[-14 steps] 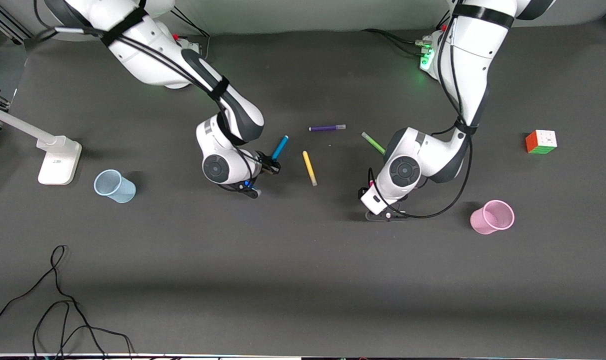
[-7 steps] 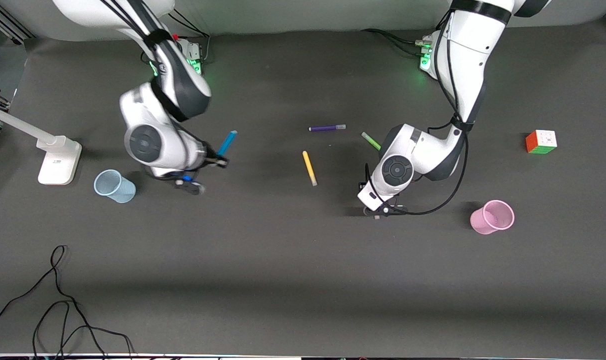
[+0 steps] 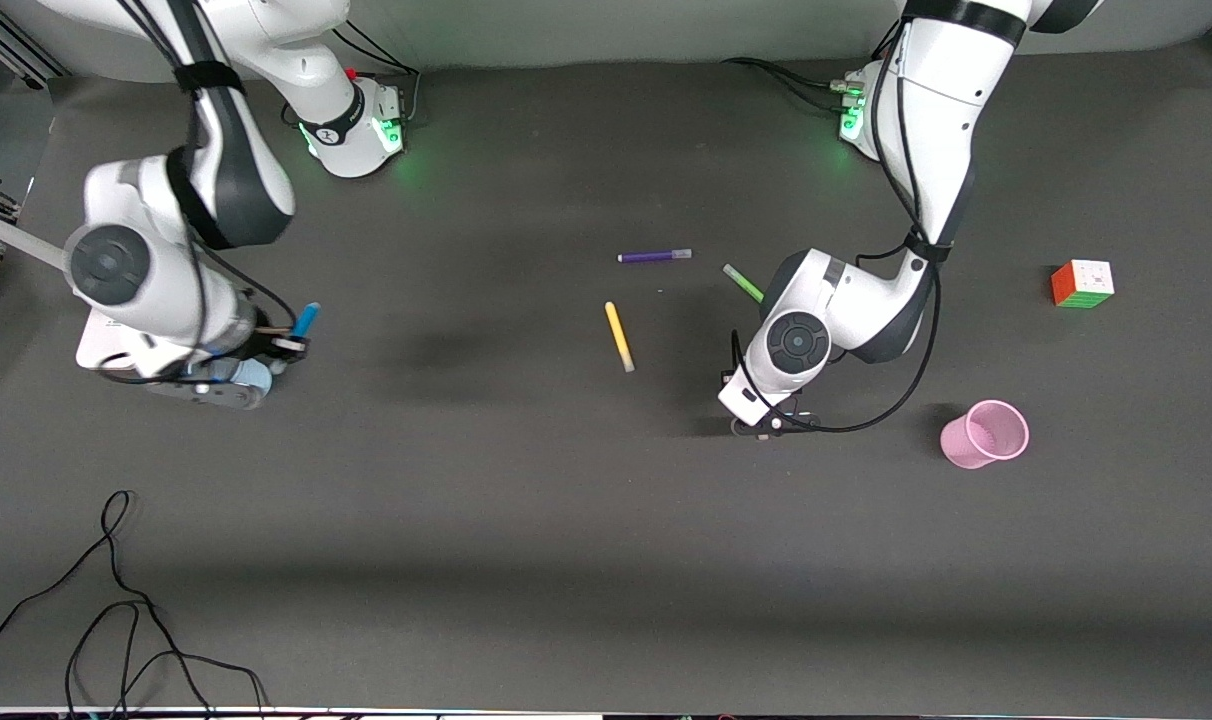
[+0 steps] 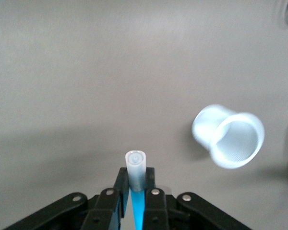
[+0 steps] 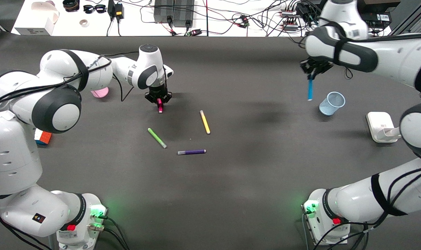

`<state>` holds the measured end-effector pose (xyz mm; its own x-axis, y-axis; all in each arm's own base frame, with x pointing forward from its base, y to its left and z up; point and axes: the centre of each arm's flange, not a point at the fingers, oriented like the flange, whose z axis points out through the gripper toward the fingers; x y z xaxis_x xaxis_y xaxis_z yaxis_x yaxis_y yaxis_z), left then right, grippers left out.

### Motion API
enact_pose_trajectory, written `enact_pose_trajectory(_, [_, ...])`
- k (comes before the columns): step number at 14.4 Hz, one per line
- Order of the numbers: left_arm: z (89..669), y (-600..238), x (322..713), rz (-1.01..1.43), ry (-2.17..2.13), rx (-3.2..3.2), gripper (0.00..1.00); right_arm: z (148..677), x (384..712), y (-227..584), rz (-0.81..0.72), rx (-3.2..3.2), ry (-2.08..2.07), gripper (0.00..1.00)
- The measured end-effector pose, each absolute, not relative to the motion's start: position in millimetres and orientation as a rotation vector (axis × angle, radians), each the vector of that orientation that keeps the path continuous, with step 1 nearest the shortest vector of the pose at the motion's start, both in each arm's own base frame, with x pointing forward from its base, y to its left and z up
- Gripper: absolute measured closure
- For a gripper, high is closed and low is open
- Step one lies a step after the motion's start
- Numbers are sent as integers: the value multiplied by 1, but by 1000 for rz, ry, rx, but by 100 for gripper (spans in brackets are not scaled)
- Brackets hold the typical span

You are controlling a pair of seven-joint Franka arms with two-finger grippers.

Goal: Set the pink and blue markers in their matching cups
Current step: 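Carry the blue marker to the blue cup while the left gripper lifts pink, then lower the blue marker into the blue cup while the left gripper carries pink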

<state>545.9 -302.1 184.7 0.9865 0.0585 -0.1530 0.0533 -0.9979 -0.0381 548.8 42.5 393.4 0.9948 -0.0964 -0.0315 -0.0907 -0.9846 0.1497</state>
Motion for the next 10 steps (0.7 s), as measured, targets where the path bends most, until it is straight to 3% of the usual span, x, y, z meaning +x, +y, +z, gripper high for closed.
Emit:
enact_pose_trajectory(2, [211, -296, 561, 232, -123, -3100, 82, 393, 545, -7, 67, 3000, 18, 83])
enact_pose_trajectory(6, [328, -245, 599, 295, -257, -3103, 82, 375, 531, -93, 218, 2973, 193, 83])
enact_pose_trajectory(10, [415, -181, 618, 370, -249, -3108, 82, 350, 517, -96, 307, 2961, 238, 83])
